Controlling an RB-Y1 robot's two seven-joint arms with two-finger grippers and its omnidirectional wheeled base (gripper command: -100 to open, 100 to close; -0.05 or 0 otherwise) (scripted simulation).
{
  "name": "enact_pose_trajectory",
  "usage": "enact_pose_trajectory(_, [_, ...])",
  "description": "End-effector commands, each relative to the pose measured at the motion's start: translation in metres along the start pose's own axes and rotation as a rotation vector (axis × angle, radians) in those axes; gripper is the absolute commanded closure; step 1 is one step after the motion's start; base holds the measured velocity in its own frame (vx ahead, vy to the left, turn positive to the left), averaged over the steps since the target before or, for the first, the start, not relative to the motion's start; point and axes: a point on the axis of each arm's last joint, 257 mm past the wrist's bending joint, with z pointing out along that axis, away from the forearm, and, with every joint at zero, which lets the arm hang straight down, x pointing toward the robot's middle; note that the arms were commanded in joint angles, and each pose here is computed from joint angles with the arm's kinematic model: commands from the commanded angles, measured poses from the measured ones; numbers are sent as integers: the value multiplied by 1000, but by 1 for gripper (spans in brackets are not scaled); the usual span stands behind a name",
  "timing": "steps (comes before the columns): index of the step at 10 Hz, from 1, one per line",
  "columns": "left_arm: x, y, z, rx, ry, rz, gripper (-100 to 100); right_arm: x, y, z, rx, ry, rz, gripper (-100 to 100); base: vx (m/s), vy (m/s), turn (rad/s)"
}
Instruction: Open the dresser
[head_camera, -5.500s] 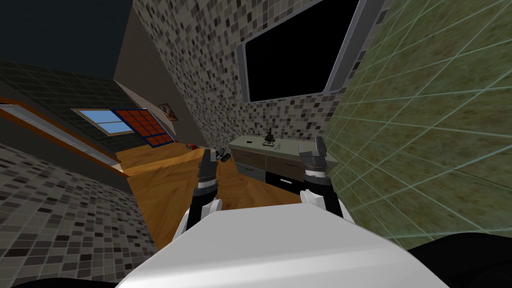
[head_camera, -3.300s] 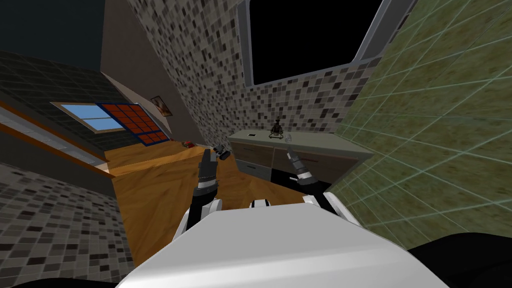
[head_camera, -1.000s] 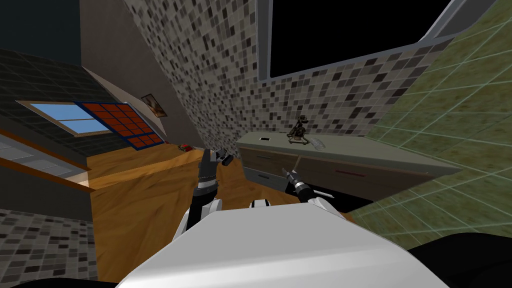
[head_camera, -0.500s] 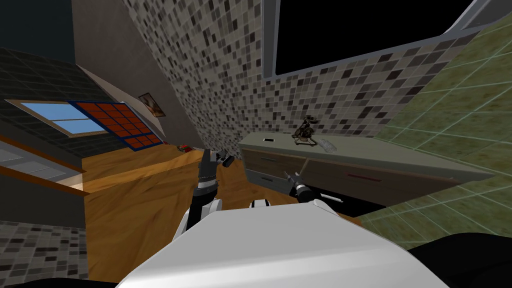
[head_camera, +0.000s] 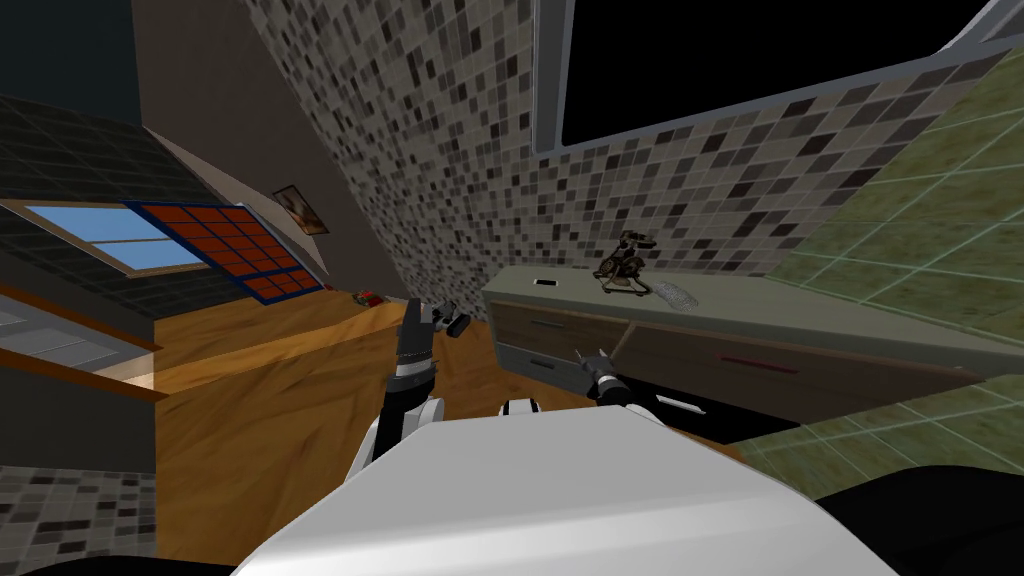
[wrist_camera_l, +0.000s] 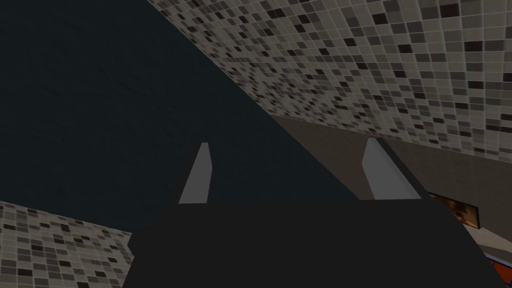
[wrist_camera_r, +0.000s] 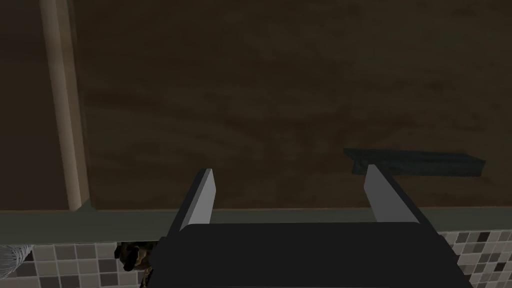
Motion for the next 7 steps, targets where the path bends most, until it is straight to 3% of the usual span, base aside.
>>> enact_pose_trajectory(1, [0,0,0,0,0,0,0,14,-23,-1,61,14,-123,-100,85,118,-17])
enact_pose_trajectory(2, [0,0,0,0,0,0,0,23,-33,-2,79,25,-193,-100,167,165,-27])
enact_pose_trajectory(7, [0,0,0,0,0,0,0,27,-60,-6,147,6,-385,-100,81,105,-10])
